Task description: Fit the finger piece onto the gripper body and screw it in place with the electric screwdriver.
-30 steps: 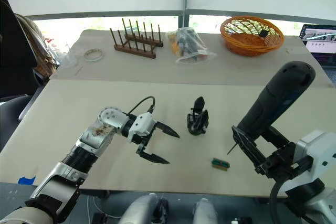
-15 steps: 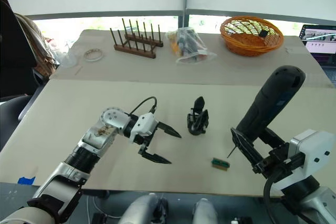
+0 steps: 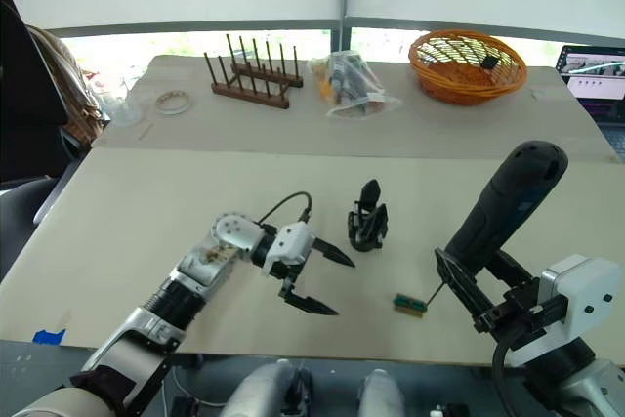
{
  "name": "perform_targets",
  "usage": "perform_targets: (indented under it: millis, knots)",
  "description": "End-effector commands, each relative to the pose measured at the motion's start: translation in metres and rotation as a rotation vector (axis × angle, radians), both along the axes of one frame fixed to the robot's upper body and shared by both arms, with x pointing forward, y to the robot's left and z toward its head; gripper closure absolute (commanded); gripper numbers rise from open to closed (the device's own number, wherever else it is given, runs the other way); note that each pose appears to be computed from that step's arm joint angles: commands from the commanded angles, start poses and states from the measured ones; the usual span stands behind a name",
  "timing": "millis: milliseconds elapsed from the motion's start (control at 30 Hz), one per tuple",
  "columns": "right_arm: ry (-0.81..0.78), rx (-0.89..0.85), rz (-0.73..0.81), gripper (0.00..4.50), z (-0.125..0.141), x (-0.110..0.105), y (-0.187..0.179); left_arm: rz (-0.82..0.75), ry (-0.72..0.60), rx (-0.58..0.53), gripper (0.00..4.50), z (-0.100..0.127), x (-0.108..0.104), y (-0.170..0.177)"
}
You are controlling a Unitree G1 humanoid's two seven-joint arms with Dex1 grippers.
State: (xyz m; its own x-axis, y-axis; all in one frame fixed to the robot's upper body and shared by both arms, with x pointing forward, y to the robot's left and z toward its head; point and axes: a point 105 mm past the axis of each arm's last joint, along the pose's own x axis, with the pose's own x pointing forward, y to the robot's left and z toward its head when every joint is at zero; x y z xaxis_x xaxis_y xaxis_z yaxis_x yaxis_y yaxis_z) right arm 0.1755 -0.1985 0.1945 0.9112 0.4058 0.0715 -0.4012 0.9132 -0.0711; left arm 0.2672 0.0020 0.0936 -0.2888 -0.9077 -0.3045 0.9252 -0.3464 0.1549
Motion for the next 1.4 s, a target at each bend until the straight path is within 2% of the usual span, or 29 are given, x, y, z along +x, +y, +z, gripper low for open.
perform_targets:
  millis: [33,533,1400]
  knots:
    - [-0.082,-0.024,0.027,2.57,0.018,-0.004,0.007,0.007,-0.029,-0.012,0.0,-0.004,0.0,-0.009]
    - [-0.078,-0.019,0.021,2.57,0.018,0.002,0.012,0.018,-0.046,-0.037,0.0,0.002,0.005,-0.013]
    - [-0.059,-0.023,0.01,2.57,0.011,-0.003,0.009,0.018,-0.069,-0.058,0.0,0.006,0.006,-0.017]
